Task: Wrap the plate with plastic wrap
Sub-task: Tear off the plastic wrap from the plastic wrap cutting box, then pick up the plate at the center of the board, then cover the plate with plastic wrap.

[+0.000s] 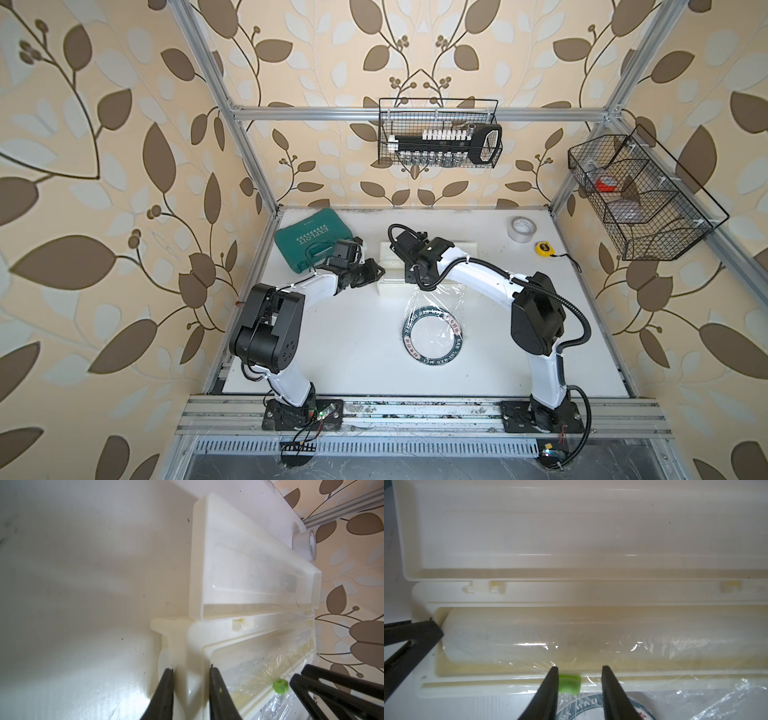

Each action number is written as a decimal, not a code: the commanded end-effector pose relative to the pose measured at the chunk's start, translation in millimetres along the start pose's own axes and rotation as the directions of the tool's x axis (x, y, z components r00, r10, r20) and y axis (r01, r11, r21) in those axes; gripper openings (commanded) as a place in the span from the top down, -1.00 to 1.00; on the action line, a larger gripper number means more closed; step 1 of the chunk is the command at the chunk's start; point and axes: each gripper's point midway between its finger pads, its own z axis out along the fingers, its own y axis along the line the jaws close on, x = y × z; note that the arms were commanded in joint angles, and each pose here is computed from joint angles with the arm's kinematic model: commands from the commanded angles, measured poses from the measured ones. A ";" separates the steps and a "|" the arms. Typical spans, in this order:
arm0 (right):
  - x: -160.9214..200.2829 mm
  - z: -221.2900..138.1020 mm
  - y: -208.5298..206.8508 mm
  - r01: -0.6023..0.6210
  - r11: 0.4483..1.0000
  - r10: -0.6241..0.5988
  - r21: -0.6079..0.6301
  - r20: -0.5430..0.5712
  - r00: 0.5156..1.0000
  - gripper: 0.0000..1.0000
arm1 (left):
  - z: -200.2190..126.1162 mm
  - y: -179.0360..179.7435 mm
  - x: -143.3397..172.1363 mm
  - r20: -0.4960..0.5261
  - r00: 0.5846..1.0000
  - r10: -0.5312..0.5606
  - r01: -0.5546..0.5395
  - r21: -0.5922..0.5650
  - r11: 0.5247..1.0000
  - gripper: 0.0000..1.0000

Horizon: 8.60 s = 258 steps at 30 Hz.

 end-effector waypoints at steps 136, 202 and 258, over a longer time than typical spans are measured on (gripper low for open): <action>179.7 15.0 -119.1 -0.415 0.798 0.210 -0.437 -0.443 0.871 0.28 | 5.4 -50.4 205.6 -0.360 0.931 -0.051 0.057 0.008 0.998 0.07; 143.0 -113.2 -62.6 -0.205 0.357 -0.059 -0.911 -0.241 0.969 1.00 | -95.1 -119.3 58.2 -0.185 0.970 -0.156 0.222 0.426 0.877 0.01; 60.3 -144.9 -60.0 -0.308 0.199 0.304 -0.930 -0.240 0.922 1.00 | -137.6 -68.5 129.1 -0.330 0.897 -0.294 0.399 0.320 0.860 -0.15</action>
